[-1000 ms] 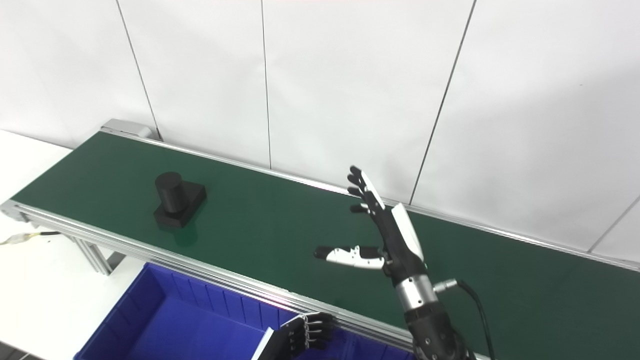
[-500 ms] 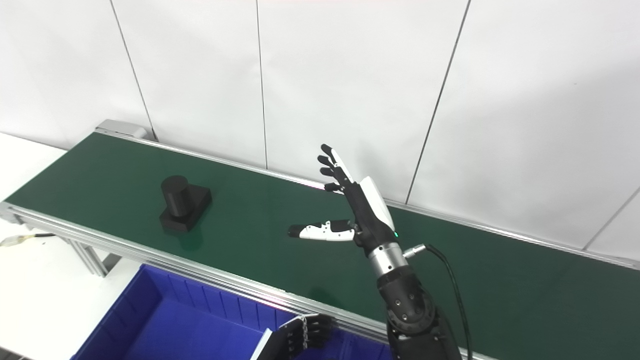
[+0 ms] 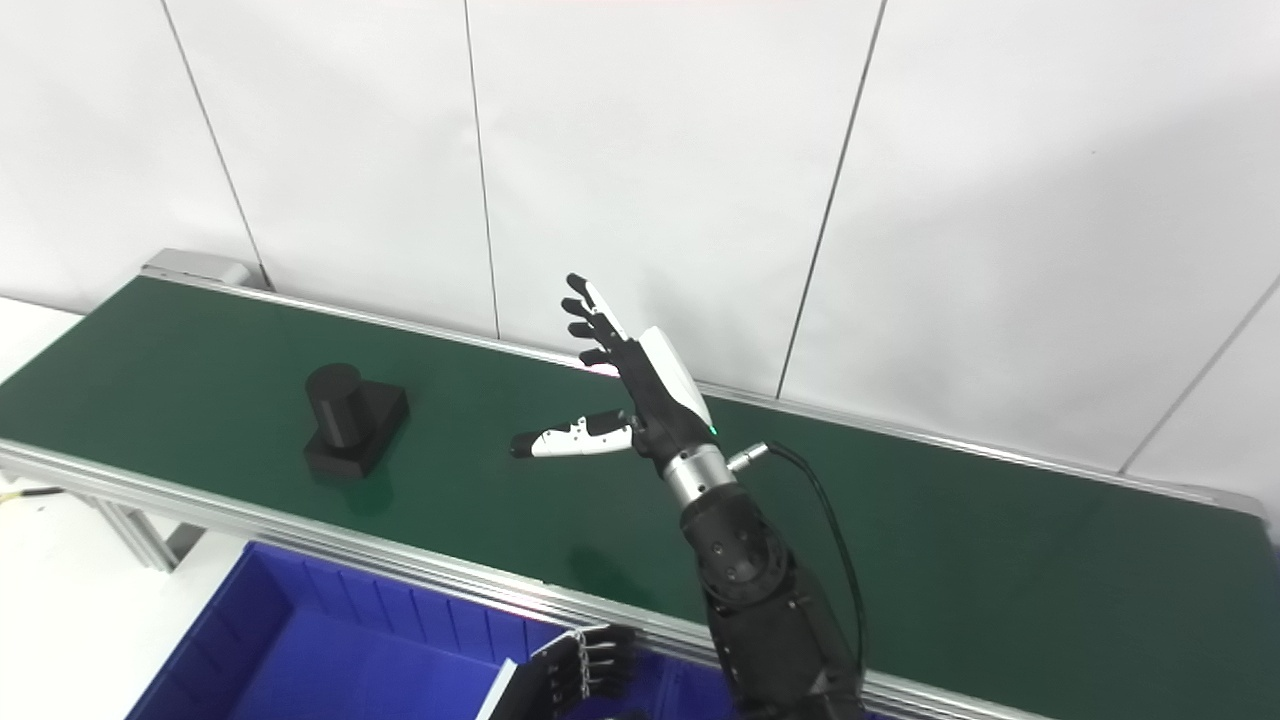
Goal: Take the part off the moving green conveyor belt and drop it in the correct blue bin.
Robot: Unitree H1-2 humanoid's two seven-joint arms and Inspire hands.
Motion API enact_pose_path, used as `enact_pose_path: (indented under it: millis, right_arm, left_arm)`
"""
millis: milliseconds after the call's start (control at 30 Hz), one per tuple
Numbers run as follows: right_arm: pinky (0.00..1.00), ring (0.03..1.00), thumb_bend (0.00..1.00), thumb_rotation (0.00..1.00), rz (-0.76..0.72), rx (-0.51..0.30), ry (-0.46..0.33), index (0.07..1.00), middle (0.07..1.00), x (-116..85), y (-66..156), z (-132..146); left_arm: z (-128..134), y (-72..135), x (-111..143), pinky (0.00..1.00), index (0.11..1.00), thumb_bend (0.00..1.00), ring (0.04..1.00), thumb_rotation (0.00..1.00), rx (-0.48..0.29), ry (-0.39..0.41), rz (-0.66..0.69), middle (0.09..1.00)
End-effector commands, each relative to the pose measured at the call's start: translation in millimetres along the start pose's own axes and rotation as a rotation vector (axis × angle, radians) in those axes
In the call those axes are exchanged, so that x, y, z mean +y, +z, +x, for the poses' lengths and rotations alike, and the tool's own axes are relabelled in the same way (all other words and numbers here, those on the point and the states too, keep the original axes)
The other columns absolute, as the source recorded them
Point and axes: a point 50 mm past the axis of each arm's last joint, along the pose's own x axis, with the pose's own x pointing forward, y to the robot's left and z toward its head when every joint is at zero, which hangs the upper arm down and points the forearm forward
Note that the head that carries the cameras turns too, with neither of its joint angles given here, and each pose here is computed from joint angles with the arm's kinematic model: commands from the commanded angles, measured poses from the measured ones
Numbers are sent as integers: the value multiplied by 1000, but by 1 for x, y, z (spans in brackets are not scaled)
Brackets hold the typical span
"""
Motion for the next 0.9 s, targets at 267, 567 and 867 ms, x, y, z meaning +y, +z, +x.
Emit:
enact_pose_path:
  millis: [267,567,867]
  right_arm:
    - [788,902,819,152,-35,-98,-21,1000,943,1,24,26]
    - [791,940,836,201,-31,-54,22,1000,980,10,18,35]
    - [838,978,880,227,23,-54,82,1000,1000,31,23,46]
  left_arm:
    - [5,11,-2,673,715,502,676,0,-71,-20,-10,696]
    - [5,11,2,656,714,520,660,0,-73,-29,13,688]
    - [3,13,6,636,702,541,648,0,-81,-42,11,677]
